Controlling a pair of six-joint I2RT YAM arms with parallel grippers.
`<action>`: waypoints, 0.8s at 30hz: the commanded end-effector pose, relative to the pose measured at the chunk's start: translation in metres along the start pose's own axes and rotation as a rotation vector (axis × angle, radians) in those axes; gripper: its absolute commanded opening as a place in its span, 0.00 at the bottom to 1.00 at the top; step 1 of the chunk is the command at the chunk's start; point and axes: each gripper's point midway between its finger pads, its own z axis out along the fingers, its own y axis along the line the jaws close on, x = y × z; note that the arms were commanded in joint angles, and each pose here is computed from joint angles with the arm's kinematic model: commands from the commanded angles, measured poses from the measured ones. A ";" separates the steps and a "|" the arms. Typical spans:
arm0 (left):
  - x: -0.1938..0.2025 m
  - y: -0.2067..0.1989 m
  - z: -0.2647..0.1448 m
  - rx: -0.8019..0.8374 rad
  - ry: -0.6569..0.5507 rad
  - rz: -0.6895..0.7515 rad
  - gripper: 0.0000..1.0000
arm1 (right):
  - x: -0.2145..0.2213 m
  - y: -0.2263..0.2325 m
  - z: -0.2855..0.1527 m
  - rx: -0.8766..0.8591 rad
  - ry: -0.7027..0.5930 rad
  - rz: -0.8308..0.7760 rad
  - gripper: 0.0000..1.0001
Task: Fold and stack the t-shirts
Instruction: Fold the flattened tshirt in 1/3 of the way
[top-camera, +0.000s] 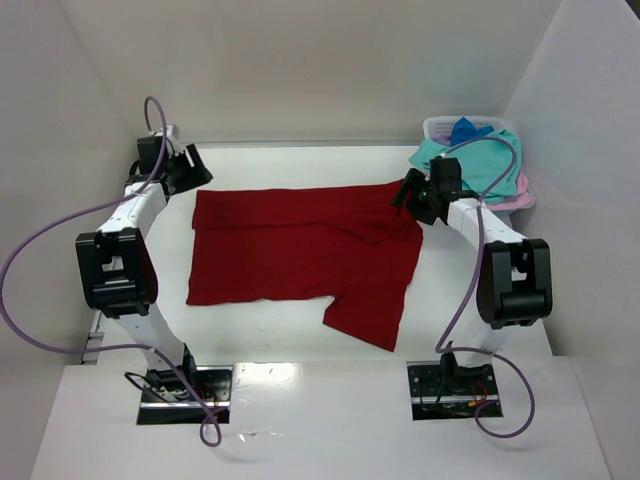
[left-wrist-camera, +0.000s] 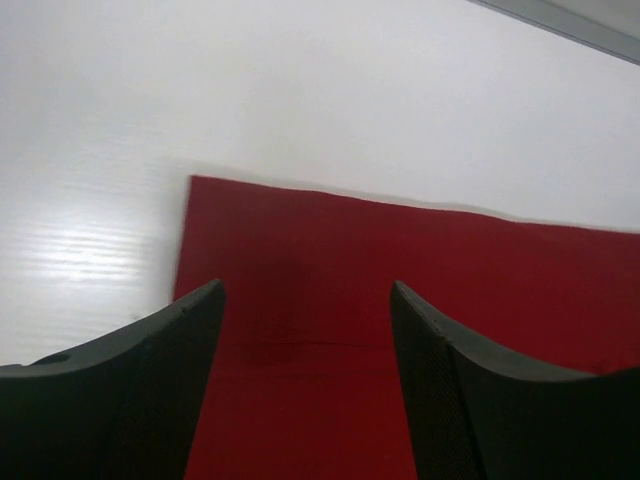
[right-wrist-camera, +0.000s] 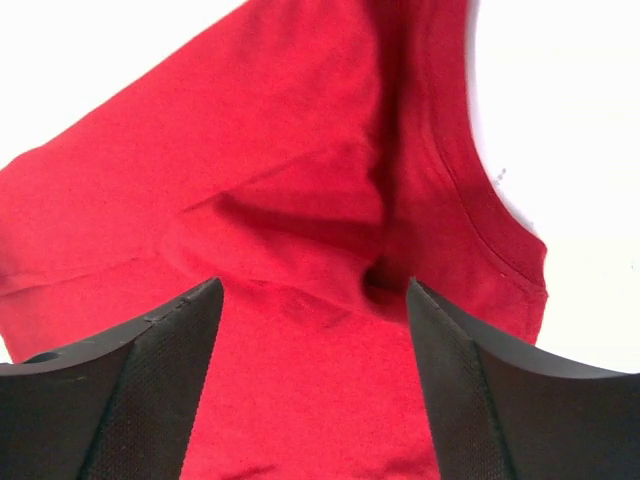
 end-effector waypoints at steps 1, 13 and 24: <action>-0.031 -0.067 -0.009 0.207 -0.079 0.083 0.75 | -0.033 0.030 -0.032 -0.086 -0.093 -0.044 0.81; 0.052 -0.203 -0.015 0.502 0.066 0.226 0.75 | 0.011 0.032 -0.042 -0.162 -0.041 -0.090 0.79; 0.127 -0.279 -0.022 0.676 0.211 0.275 0.75 | 0.035 0.011 0.001 -0.049 0.016 -0.101 0.77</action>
